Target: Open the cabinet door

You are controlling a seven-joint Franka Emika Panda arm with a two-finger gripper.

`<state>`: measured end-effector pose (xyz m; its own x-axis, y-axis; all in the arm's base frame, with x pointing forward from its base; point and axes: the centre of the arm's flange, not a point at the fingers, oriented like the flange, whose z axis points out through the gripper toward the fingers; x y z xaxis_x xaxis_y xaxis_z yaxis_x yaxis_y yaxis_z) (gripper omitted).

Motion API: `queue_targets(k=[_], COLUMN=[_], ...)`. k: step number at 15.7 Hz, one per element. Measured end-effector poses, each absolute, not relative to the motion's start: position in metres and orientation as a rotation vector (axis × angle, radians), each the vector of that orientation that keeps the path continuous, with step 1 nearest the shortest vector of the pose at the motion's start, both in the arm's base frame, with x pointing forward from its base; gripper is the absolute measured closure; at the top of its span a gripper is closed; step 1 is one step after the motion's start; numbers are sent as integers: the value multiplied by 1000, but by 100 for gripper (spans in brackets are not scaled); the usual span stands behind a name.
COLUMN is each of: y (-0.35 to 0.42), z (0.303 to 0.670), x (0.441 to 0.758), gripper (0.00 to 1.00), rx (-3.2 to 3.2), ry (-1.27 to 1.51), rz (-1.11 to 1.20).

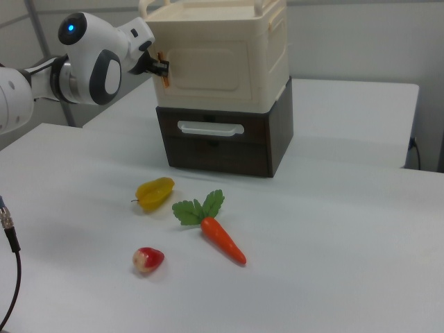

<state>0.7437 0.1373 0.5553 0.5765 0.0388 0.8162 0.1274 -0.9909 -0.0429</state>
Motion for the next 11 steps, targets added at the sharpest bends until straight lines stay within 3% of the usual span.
queue_targets(k=[11], y=[129], z=[570], x=[721], gripper=[86], rx=[-2781], ry=[-101], rz=[-1224])
